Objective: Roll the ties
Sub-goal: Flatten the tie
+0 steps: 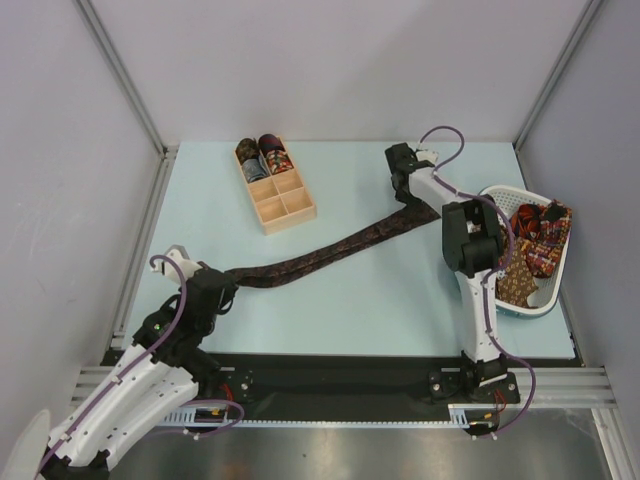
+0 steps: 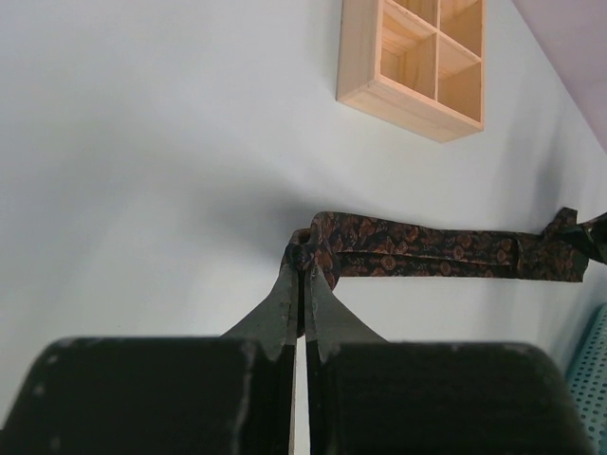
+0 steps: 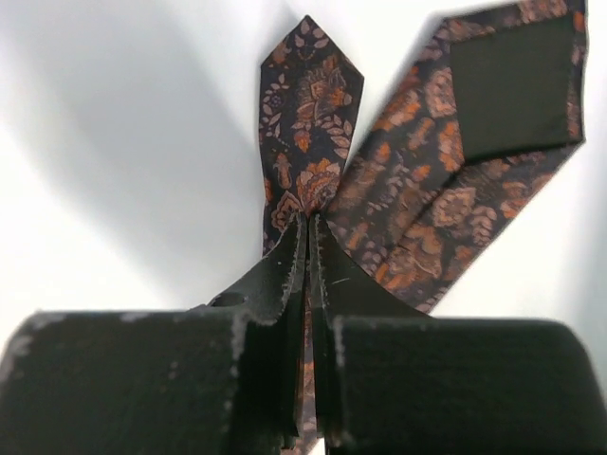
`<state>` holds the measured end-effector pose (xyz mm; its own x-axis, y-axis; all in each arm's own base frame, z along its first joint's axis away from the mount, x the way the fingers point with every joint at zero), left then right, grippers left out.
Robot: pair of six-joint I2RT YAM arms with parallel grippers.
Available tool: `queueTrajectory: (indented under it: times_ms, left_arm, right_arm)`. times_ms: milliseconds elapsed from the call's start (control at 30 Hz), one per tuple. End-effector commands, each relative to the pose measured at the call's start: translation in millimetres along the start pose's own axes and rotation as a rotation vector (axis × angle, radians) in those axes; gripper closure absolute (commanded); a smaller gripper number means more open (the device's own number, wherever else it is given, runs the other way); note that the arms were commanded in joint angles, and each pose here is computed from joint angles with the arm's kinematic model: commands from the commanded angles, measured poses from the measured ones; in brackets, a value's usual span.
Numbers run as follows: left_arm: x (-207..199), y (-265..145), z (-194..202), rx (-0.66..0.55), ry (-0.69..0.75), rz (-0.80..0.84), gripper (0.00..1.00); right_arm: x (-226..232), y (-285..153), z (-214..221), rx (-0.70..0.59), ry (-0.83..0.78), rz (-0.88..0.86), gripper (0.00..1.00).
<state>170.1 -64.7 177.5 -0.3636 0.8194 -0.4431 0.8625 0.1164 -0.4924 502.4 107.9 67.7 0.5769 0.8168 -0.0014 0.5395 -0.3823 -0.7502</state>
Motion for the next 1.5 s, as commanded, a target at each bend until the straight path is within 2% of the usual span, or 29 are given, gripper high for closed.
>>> queueTrajectory:
  times_ms: [0, 400, 600, 633, 667, 733, 800, 1033, 1233, 1333, 1433, 1467]
  left_arm:
    - [1.1, 2.3, -6.8, -0.044, 0.009, -0.013, 1.00]
    - [3.2, 4.0, -5.2, -0.042, 0.019, -0.025, 1.00]
    - [1.7, 4.1, -5.2, -0.040, 0.019, -0.017, 0.99]
    - [2.1, 4.2, -5.2, -0.040, 0.020, -0.019, 1.00]
    - [2.9, 4.0, -5.1, -0.040, 0.021, -0.022, 1.00]
    - [3.5, 3.8, -5.0, -0.041, 0.021, -0.023, 1.00]
    - [4.1, 3.7, -4.8, -0.041, 0.021, -0.023, 1.00]
    - [4.1, 1.9, -8.3, -0.050, 0.030, -0.029, 0.96]
    - [1.8, -0.4, -12.4, -0.053, 0.037, -0.025, 0.93]
    - [1.4, -1.0, -12.7, -0.053, 0.040, -0.021, 0.86]
    - [2.1, -1.1, -14.2, -0.060, 0.053, -0.024, 0.71]
    - [2.2, -1.5, -14.9, -0.063, 0.059, -0.023, 0.62]
  right_arm:
    - [-8.9, -24.7, -33.5, -0.069, 0.119, -0.055, 1.00]
    - [-33.1, -32.3, -23.7, -0.065, 0.160, 0.001, 1.00]
    - [-42.6, -37.3, -12.8, -0.045, 0.220, 0.009, 0.91]
    - [-42.9, -39.3, -13.3, -0.053, 0.232, 0.003, 0.85]
    - [-48.8, -46.1, -10.4, -0.063, 0.265, -0.002, 0.54]
    - [-53.2, -49.9, -8.3, -0.066, 0.267, -0.002, 0.52]
    - [-53.0, -53.8, -8.2, -0.075, 0.279, -0.016, 0.38]
    - [-49.8, -58.5, 8.6, -0.052, 0.281, -0.027, 0.38]
    - [-45.4, -44.0, 17.0, -0.017, 0.285, -0.019, 0.38]
    - [-44.5, -35.6, 21.7, 0.000, 0.286, -0.012, 0.38]
    - [-44.8, -25.6, 27.0, 0.036, 0.284, 0.000, 0.39]
    - [-44.9, -23.2, 28.8, 0.045, 0.280, 0.008, 0.39]
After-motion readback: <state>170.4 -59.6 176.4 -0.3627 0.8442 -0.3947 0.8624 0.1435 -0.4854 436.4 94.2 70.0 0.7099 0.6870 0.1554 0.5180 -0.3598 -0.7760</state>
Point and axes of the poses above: each gripper's point midway between its finger pads, its own y axis out along the fingers, its own x axis along the line the jaws close on, z = x × y, the point moved 5 cm from there along -y, back along the fingers, and after that the axes turned 8 degrees about y, right-handed, at the moved point
